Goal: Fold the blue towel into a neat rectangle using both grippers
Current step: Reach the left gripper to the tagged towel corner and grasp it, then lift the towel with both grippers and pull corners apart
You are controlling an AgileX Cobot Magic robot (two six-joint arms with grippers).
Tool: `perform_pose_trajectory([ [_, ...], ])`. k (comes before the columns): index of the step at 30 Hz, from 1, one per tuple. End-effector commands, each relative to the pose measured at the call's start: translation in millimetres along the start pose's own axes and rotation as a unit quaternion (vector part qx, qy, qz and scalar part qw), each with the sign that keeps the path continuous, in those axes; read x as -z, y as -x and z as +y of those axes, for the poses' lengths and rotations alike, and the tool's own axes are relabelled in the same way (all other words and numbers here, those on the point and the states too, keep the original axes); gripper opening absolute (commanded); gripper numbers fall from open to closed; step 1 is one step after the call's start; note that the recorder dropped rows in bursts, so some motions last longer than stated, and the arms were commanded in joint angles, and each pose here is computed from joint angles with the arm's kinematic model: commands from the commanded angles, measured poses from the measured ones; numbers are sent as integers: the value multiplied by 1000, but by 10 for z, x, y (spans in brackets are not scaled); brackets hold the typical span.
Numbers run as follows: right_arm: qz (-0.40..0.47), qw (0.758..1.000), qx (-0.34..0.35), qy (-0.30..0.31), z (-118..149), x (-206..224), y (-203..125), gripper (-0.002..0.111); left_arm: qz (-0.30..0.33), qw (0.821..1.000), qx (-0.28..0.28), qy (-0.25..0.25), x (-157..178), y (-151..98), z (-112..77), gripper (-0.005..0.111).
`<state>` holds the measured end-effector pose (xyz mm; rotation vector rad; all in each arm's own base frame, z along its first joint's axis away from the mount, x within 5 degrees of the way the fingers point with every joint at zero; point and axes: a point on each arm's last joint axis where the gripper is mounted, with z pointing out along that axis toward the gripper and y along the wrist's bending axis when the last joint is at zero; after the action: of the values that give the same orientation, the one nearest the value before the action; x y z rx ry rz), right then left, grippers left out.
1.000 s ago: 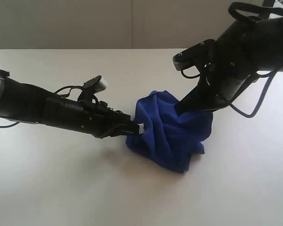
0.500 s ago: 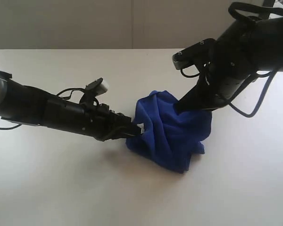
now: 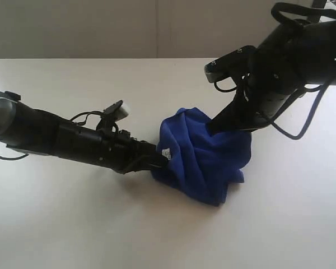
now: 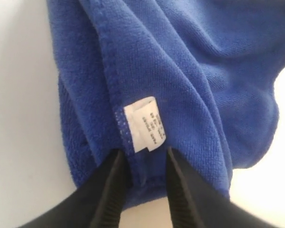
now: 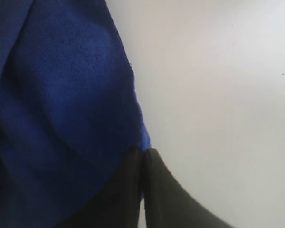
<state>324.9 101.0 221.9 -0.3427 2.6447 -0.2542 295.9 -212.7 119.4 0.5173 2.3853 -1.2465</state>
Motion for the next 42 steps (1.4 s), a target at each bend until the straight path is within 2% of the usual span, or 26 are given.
perform_pose_trajectory([
  [1,-4,1000,-9,0,-39,14,-3,0,-5,999,-15,-30,-7,16,-77,27],
  [4,-4,1000,-10,0,-39,14,-3,0,-5,999,-27,-19,-8,17,-58,8],
  [6,-4,1000,-10,0,-39,14,-3,0,-6,999,-35,-18,-8,17,-56,0],
  [14,-3,1000,-9,-1,-41,14,-4,0,-10,999,-40,-29,21,42,-108,0],
  [18,-10,1000,0,-9,-62,35,7,0,-32,997,-65,-37,159,152,-273,0],
  [21,-31,999,-2,-19,-112,147,29,0,-46,992,-107,-38,356,255,-406,0],
  [24,-58,998,-2,-26,-175,320,48,0,-56,987,-149,-23,627,354,-463,0],
  [28,-95,995,2,-41,-276,576,53,0,-54,985,-165,2,966,420,-513,0],
  [32,-114,991,13,-70,-390,803,19,0,-21,966,-255,26,1260,385,-662,0],
  [34,-125,989,19,-75,-429,912,-1,0,-11,961,-273,47,1372,367,-724,0],
  [42,-169,982,20,-80,-573,1393,-258,0,-28,940,-319,120,1958,239,-1232,0],
])
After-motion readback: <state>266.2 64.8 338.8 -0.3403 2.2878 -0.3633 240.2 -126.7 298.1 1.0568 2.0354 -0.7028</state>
